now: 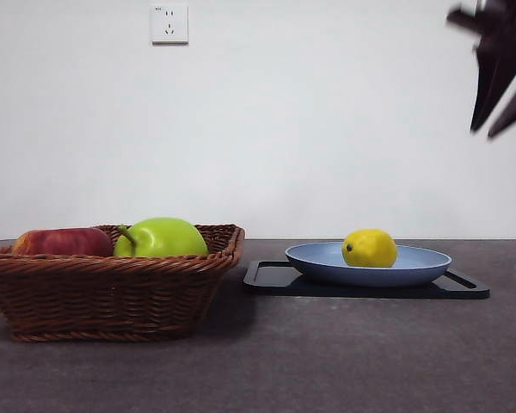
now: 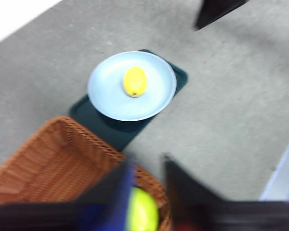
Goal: Take the lemon from the basket,put the lemon in the plate,hand out the plate
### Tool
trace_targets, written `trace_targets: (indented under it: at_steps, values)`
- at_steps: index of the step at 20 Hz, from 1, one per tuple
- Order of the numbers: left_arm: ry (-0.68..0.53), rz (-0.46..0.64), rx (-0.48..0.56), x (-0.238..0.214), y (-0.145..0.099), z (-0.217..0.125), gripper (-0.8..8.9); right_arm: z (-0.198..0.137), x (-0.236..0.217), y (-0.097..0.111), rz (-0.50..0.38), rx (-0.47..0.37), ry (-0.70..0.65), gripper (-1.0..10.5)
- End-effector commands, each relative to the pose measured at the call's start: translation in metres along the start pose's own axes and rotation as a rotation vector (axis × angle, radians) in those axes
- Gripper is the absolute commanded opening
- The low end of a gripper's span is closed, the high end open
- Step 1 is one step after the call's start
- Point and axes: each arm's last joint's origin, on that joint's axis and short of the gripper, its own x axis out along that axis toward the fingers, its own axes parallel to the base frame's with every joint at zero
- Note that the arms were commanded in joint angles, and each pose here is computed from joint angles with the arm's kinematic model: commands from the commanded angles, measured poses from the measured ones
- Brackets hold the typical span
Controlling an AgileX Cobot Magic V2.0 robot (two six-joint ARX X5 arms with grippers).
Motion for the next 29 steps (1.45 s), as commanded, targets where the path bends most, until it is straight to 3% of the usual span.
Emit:
trace_targets:
  at_steps: [1, 5, 8, 12, 15, 18, 20, 29]
  values:
    - [-0.024, 0.030, 0.050, 0.000, 0.007, 0.005, 0.06, -0.007, -0.023, 0.019, 0.018, -0.120, -0.055, 0.0]
    - [-0.034, 0.122, -0.009, 0.010, 0.032, -0.004, 0.06, -0.037, -0.064, 0.060, -0.077, -0.287, -0.206, 0.0]
    - [-0.049, 0.187, -0.057, 0.017, 0.047, -0.026, 0.06, -0.062, -0.079, 0.078, -0.101, -0.384, -0.352, 0.0]
    - [-0.249, 0.283, -0.150, 0.016, 0.052, -0.073, 0.06, -0.096, -0.080, 0.080, -0.124, -0.442, -0.596, 0.0]
    - [-0.318, 0.325, -0.239, 0.011, 0.048, -0.113, 0.06, -0.123, -0.064, 0.072, -0.098, -0.519, -0.729, 0.0]
    - [-0.390, 0.344, -0.285, 0.000, 0.037, -0.148, 0.06, -0.153, -0.047, 0.060, -0.030, -0.501, -0.837, 0.0]
    - [-0.449, 0.362, -0.304, -0.009, 0.031, -0.162, 0.06, -0.165, -0.038, 0.050, -0.050, -0.443, -0.868, 0.0]
    - [-0.535, 0.373, -0.298, -0.024, 0.025, -0.169, 0.08, -0.173, -0.030, 0.043, -0.083, -0.402, -0.849, 0.0]
